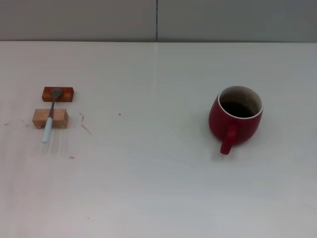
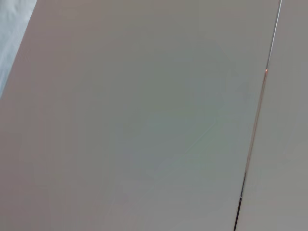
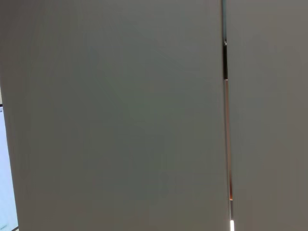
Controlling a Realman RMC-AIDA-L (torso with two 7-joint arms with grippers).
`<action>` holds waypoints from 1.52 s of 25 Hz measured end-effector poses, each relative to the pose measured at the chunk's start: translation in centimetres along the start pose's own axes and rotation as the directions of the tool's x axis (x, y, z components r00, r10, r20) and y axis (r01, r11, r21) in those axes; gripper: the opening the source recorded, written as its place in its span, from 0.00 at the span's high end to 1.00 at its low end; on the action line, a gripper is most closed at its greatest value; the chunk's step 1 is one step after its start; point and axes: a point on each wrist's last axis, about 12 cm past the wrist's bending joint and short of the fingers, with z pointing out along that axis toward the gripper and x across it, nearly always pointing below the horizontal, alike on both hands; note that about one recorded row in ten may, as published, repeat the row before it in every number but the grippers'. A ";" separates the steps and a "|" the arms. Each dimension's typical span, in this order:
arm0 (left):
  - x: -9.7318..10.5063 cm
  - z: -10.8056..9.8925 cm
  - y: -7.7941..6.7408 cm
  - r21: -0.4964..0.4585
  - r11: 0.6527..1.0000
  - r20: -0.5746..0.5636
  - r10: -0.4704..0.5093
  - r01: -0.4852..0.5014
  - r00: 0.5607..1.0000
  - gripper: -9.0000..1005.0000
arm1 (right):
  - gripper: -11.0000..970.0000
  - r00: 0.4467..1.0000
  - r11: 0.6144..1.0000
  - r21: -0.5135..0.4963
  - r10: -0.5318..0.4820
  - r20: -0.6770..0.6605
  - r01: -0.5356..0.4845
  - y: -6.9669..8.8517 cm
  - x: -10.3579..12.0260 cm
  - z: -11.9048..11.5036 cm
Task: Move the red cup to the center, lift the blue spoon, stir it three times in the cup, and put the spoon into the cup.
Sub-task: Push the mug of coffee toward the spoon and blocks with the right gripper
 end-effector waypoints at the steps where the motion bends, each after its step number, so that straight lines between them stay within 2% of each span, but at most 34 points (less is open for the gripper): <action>1: 0.0 0.0 0.0 0.000 1.000 0.000 0.000 0.000 1.000 0.17 | 0.23 1.000 1.000 0.002 0.000 -0.003 0.000 0.0 0.1 -0.1; 6: 0.0 0.0 0.1 -0.002 1.000 0.000 0.004 -0.004 1.000 0.17 | 0.29 1.000 1.000 -0.014 -0.014 -0.013 0.014 0.0 0.3 -0.4; 9: -0.1 -0.1 0.3 -0.005 1.000 0.001 0.009 -0.009 1.000 0.17 | 0.44 0.998 0.998 -0.023 -0.063 -0.029 0.062 0.2 0.5 -0.4; 11: -0.1 -0.1 0.4 -0.007 1.000 -0.001 0.011 -0.011 1.000 0.17 | 0.54 0.992 0.993 -0.031 -0.116 -0.042 0.114 0.4 0.6 -0.4; 12: 0.0 -0.2 0.5 -0.010 1.000 -0.007 0.012 -0.012 1.000 0.17 | 0.57 0.981 0.982 -0.044 -0.187 -0.055 0.185 0.8 0.8 -0.4; 13: 0.0 -0.2 0.5 -0.010 1.000 -0.007 0.012 -0.012 1.000 0.17 | 0.60 0.981 0.982 -0.044 -0.187 -0.055 0.185 0.8 0.8 -0.4; 16: 0.1 -0.2 0.7 -0.020 1.000 -0.024 0.017 -0.017 1.000 0.17 | 0.69 0.947 0.949 -0.076 -0.313 -0.077 0.307 1.5 1.2 -0.4; 17: 0.1 -0.2 0.8 -0.022 1.000 -0.026 0.020 -0.020 0.999 0.17 | 0.72 0.915 0.916 -0.109 -0.395 -0.081 0.385 2.1 1.5 -0.6; 18: 0.1 -0.2 0.9 -0.023 0.999 -0.026 0.022 -0.022 0.999 0.17 | 0.75 0.915 0.916 -0.109 -0.395 -0.081 0.385 2.1 1.5 -0.6; 21: 0.1 -0.3 1.0 -0.025 0.999 -0.026 0.024 -0.025 0.999 0.17 | 0.84 0.849 0.847 -0.162 -0.522 -0.079 0.505 3.1 1.9 -1.1; 22: 0.1 -0.3 1.0 -0.025 0.999 -0.027 0.024 -0.025 0.999 0.17 | 0.88 0.802 0.799 -0.189 -0.592 -0.077 0.571 3.7 2.2 -1.4; 23: 0.1 -0.3 1.0 -0.025 0.999 -0.027 0.024 -0.025 0.999 0.17 | 0.91 0.802 0.799 -0.189 -0.592 -0.077 0.571 3.7 2.2 -1.4; 25: 0.1 -0.3 1.0 -0.025 0.999 -0.027 0.024 -0.025 0.999 0.17 | 0.97 0.757 0.751 -0.210 -0.650 -0.067 0.626 4.3 2.3 -1.8; 30: 0.1 -0.2 0.9 -0.022 0.999 -0.025 0.023 -0.024 0.999 0.17 | 0.97 0.654 0.638 -0.239 -0.756 -0.018 0.732 5.6 2.3 -3.1; 38: 0.0 0.0 0.8 -0.019 1.000 -0.022 0.023 -0.023 0.999 0.17 | 0.97 0.530 0.504 -0.239 -0.846 0.055 0.830 6.7 2.1 -4.1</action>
